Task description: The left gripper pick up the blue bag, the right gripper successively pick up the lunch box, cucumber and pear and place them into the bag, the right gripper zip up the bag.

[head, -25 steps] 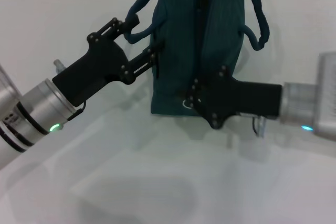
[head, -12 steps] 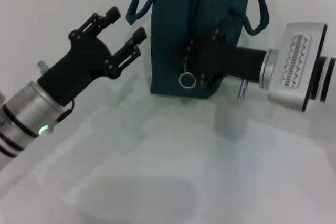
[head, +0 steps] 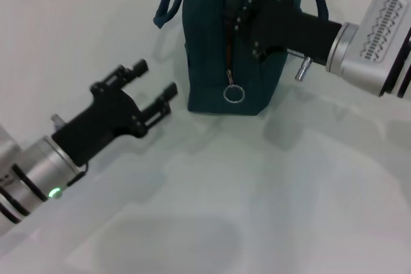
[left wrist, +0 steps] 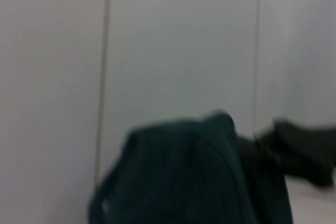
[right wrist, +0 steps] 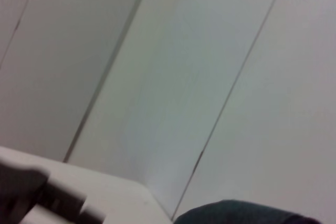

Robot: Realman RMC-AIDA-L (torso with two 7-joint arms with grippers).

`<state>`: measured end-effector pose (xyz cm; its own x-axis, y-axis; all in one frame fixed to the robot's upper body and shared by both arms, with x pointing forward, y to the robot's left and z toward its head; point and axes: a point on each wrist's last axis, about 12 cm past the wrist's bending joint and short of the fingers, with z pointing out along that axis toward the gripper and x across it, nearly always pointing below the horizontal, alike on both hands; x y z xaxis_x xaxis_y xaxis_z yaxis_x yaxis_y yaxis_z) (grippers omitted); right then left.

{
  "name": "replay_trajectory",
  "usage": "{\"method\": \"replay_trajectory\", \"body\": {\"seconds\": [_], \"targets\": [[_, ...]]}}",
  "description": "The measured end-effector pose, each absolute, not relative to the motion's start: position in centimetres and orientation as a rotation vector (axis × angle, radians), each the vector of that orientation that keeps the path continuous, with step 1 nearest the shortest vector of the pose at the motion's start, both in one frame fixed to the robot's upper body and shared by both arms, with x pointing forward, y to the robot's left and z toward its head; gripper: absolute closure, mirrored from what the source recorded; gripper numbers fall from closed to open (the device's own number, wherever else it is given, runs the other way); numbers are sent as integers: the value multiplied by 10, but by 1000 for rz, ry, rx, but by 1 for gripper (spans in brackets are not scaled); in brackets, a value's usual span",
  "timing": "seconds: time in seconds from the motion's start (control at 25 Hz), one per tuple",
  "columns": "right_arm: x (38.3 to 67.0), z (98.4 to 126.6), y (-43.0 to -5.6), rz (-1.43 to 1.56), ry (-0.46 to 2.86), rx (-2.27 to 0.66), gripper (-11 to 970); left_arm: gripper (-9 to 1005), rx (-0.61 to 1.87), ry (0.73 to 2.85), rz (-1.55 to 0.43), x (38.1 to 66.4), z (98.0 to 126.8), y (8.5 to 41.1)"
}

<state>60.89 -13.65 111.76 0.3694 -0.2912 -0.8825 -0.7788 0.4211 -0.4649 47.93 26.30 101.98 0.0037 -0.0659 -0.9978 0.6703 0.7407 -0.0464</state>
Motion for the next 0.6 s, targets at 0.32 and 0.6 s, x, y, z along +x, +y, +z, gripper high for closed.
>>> {"method": "replay_trajectory", "body": {"seconds": [0.32, 0.6], "targets": [[612, 1121, -135, 426, 1209, -1120, 949, 299, 676, 1544, -647, 488, 1011, 247], [612, 1121, -134, 434, 1207, -1117, 949, 300, 712, 1599, -612, 508, 1011, 236]]}}
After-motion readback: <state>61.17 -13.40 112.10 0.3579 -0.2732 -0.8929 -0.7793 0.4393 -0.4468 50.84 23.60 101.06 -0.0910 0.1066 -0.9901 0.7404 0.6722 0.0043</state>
